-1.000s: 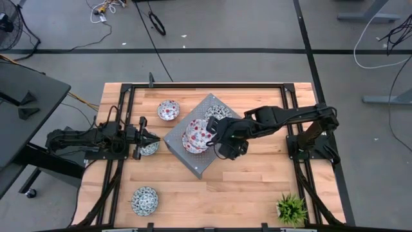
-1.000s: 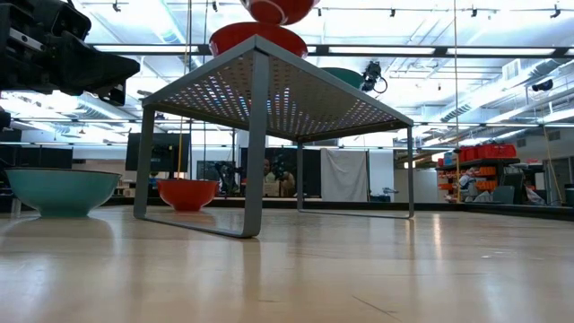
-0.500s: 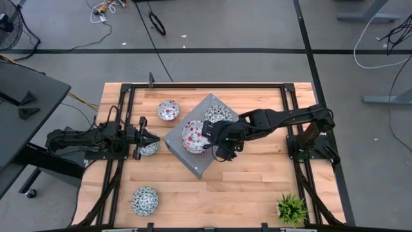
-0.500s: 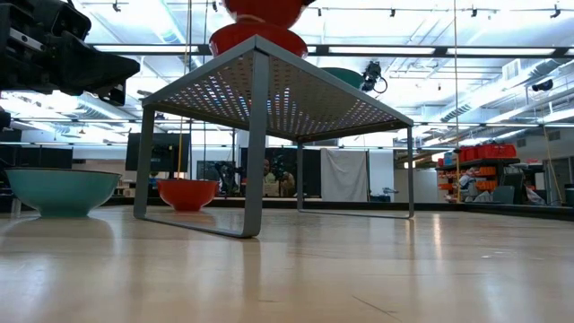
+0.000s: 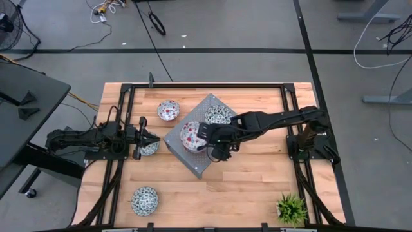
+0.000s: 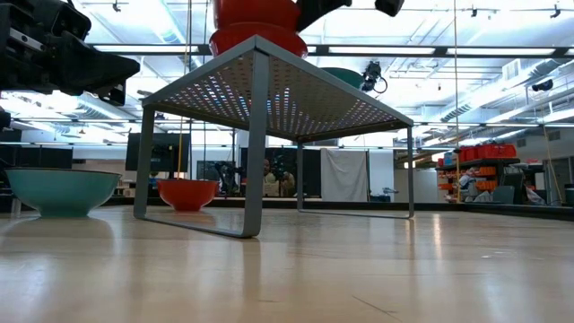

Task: Pick & Place Mini bowls
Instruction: Stack the right red patterned bowl on top of the red patterned bowl on the shelf

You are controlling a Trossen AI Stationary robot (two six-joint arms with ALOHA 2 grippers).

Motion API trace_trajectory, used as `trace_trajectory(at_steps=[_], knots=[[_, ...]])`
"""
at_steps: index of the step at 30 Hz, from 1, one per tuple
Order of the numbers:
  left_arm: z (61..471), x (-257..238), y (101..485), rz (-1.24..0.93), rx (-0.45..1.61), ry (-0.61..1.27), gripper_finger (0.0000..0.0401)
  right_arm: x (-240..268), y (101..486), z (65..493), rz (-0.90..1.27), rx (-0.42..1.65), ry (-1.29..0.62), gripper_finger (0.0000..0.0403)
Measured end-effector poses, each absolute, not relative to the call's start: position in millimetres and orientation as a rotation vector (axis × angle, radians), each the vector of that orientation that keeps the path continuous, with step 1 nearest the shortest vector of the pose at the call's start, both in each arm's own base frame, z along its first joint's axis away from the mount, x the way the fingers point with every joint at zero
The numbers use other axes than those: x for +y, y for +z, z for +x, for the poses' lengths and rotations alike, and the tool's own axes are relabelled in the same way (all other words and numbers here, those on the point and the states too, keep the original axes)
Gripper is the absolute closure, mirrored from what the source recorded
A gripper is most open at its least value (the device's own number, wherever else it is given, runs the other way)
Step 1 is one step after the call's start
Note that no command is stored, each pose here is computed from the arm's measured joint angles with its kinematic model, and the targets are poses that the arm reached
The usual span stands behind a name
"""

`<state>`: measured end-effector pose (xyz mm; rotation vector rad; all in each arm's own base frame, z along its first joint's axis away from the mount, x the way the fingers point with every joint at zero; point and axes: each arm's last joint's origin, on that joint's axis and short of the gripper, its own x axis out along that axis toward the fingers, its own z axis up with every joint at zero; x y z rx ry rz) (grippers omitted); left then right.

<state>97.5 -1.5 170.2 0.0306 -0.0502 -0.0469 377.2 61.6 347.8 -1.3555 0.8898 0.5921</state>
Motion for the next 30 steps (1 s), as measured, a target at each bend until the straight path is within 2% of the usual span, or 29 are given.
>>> trace_trajectory(at_steps=[30], knots=[[97.5, -1.5, 170.1, 0.031, -0.05, -0.047, 0.0371, 56.9, 329.0, 385.6, -1.336, 0.965, 0.643, 0.0403]])
